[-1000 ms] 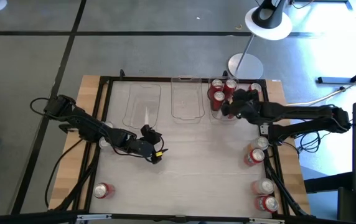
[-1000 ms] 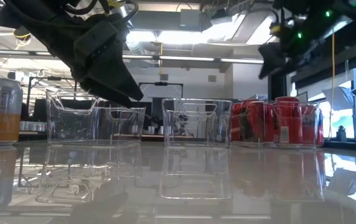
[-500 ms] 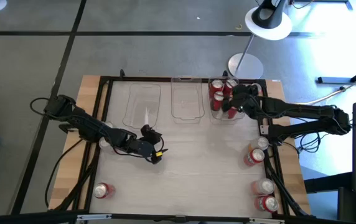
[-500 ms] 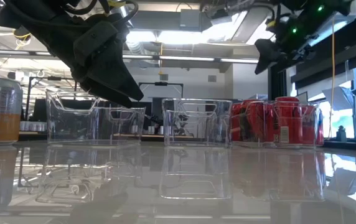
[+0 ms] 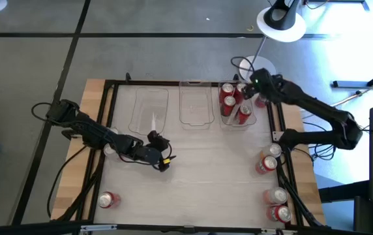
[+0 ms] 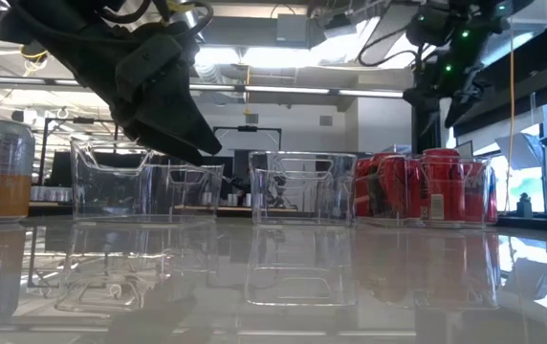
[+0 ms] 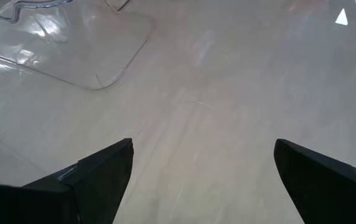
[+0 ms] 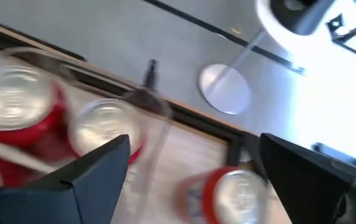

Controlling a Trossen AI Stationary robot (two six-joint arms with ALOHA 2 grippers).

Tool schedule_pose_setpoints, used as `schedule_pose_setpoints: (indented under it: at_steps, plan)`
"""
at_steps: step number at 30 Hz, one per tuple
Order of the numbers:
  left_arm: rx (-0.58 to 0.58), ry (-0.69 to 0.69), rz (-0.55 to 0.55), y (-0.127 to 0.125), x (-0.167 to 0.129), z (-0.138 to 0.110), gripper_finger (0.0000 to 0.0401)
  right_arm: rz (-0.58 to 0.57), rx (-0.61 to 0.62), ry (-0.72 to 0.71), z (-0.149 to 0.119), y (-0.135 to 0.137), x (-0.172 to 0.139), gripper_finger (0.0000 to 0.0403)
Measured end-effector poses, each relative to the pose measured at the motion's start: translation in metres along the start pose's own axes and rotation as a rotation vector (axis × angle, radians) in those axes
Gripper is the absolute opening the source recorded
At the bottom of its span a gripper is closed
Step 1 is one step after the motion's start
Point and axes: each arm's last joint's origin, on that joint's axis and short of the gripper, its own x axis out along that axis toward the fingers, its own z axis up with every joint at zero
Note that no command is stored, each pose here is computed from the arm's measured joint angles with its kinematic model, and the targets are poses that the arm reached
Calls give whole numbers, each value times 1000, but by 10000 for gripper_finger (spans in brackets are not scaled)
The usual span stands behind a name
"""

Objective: Sort soda cans
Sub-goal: Put the top right red soda can into the middle transparent bin

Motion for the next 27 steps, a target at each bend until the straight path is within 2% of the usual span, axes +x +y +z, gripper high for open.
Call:
schedule_pose_setpoints:
  at_steps: [6,10,17,27]
  plan:
    - [-3,0,1,0,0,0,372,-109,-108,181,17,-14,19,356]
    - [-2,0,-1,0,0,0,372,-75,-190,285,19,-9,29,356]
    - [1,1,0,0,0,0,372,-102,-275,370,14,-3,43,356]
    - [0,1,0,0,0,0,372,-37,-640,490,7,0,51,356]
